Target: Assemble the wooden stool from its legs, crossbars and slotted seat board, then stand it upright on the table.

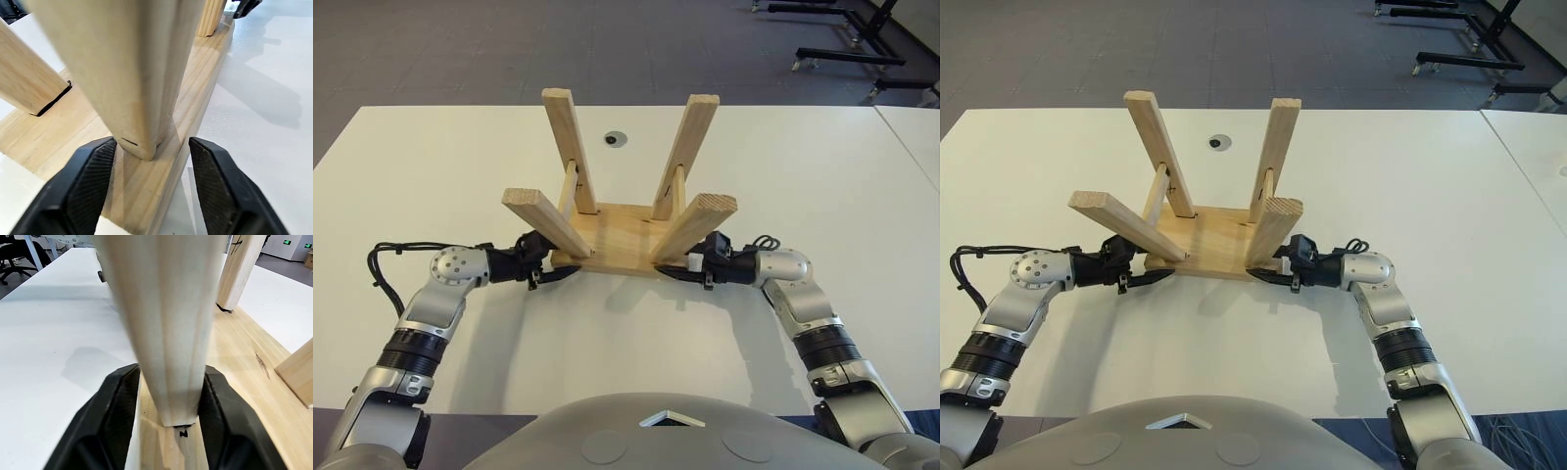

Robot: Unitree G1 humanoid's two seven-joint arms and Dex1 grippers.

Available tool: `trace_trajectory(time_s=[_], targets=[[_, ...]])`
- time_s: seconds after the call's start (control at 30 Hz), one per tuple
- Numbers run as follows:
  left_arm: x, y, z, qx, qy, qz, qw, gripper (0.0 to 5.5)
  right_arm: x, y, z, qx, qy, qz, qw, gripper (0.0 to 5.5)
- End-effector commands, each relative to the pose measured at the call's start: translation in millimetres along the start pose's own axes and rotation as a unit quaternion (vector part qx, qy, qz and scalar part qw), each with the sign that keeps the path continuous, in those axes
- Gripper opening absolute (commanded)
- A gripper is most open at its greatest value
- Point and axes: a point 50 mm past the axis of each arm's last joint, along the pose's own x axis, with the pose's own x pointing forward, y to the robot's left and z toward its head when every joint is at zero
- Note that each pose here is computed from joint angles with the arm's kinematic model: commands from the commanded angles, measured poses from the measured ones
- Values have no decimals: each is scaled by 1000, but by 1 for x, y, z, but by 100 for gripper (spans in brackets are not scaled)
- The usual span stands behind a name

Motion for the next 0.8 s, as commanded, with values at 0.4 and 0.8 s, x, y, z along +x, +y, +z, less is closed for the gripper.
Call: trace_trajectory(time_s=[0.4,0.8], targets=[[-5,-13,30,-27,-62,-64,996,141,0,5,0,-6,3,26,1000,112],[-7,-17,17,-42,-48,-69,996,127,-1,6,4,0,-2,32,999,112]])
